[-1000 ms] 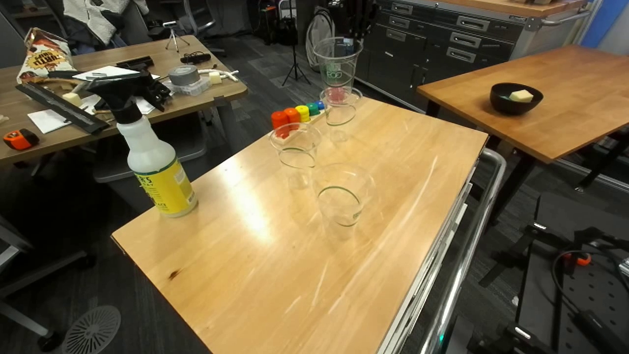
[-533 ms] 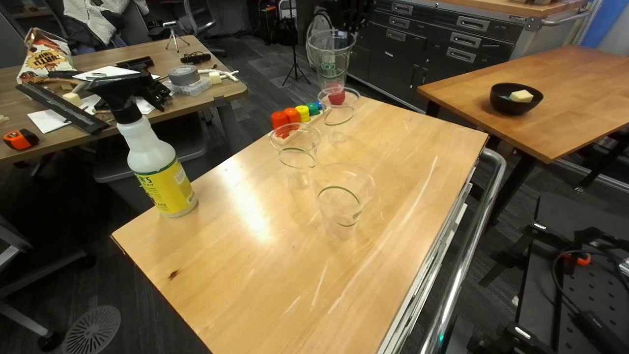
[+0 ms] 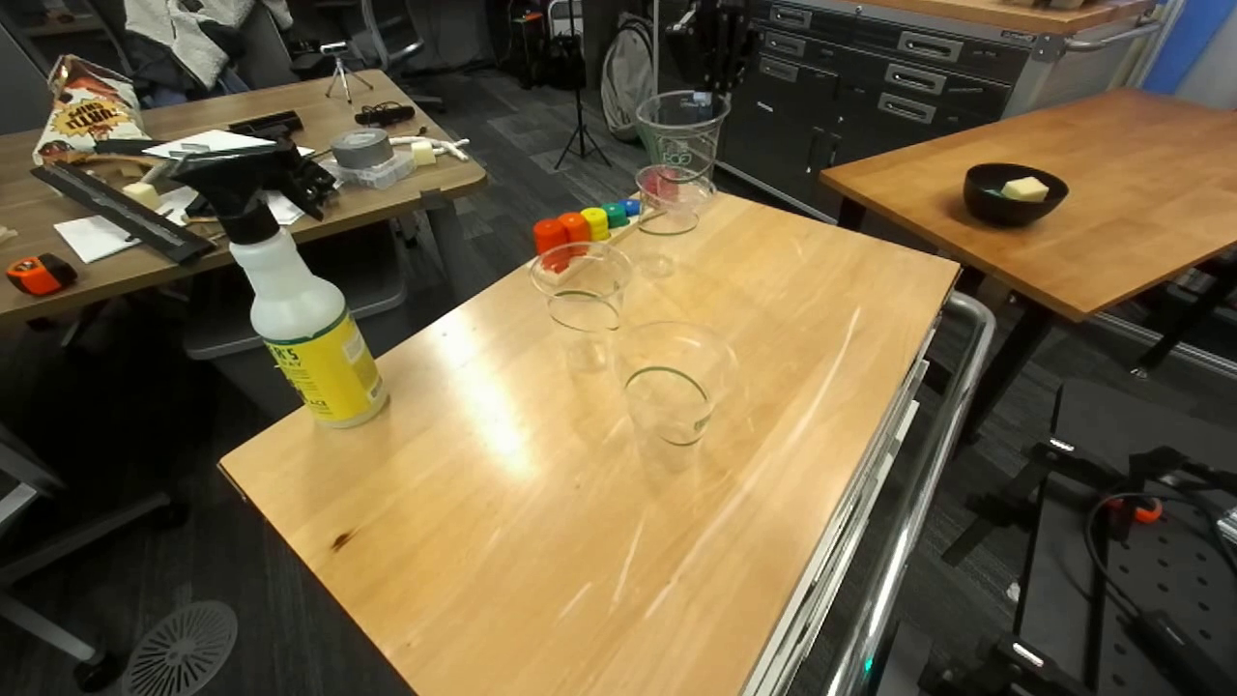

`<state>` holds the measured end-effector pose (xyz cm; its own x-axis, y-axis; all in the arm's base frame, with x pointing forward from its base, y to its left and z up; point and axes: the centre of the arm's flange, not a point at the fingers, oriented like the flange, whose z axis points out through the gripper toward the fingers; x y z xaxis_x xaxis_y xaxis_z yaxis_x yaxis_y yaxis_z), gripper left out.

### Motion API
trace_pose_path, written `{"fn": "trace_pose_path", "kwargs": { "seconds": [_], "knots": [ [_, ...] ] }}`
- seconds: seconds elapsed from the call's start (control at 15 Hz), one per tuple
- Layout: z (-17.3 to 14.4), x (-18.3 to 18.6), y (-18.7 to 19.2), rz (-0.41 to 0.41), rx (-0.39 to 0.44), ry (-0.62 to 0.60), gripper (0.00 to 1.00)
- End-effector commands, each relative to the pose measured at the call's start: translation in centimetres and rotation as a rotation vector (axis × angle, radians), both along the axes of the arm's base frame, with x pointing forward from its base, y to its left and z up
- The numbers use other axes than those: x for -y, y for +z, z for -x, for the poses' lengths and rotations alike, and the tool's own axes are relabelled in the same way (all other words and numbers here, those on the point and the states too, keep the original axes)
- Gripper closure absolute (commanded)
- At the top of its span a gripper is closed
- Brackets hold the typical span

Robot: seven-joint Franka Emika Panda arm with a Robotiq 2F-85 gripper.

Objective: Pick up all the cups on the table and stack them up together.

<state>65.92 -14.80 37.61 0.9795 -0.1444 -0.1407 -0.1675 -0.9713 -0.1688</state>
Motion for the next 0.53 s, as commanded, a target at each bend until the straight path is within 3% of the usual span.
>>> {"fn": "trace_pose_path", "kwargs": {
  "seconds": [0.0,0.47],
  "knots": [
    [0.8,-1.9,-0.2,-0.06,-0.003,0.043,0.98],
    [0.0,-5.8,-2.1,0.011,0.091,0.143,0.98]
  ]
}}
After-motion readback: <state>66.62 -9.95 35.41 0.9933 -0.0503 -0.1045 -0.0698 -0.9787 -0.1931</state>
